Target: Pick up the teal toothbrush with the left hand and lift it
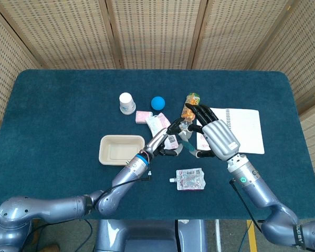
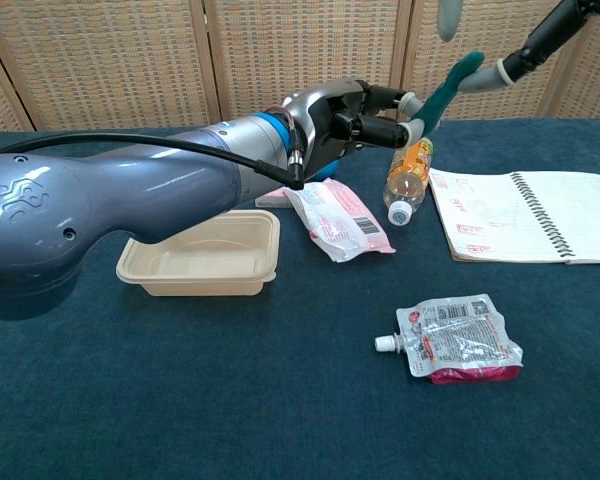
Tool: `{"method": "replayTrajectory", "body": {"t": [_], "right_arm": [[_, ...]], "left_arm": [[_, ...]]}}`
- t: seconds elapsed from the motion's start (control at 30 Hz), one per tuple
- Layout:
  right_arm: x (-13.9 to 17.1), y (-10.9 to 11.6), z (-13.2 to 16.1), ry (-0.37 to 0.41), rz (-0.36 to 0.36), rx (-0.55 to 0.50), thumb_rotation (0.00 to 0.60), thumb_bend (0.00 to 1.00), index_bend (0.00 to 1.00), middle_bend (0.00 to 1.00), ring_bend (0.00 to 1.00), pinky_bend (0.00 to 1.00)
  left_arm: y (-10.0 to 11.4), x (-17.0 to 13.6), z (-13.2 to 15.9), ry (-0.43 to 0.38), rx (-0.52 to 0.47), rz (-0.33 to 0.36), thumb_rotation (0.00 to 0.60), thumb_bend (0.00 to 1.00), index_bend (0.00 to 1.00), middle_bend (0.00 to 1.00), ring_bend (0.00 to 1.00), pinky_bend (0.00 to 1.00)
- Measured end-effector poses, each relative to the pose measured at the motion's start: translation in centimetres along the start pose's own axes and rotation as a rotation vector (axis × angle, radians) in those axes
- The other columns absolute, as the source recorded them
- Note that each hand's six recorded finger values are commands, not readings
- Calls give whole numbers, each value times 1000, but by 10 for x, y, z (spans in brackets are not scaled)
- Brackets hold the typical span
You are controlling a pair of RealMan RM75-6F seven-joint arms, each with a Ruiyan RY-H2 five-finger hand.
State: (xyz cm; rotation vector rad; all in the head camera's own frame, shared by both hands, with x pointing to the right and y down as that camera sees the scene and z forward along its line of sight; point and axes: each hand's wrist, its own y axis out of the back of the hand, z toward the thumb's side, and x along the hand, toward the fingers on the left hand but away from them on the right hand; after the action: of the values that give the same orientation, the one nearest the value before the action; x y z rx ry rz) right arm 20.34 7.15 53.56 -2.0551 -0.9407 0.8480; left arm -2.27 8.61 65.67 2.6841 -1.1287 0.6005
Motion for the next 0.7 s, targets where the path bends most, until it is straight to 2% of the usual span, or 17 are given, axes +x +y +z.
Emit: {"method": "replayTrajectory", "body": {"t": [0.7], "right_arm": [[1, -4, 0, 1, 20, 17, 600, 459, 579, 66, 0, 0]], "left_arm": [[-4, -2, -1, 0, 11, -9, 600, 549, 739, 0, 0, 0]]}}
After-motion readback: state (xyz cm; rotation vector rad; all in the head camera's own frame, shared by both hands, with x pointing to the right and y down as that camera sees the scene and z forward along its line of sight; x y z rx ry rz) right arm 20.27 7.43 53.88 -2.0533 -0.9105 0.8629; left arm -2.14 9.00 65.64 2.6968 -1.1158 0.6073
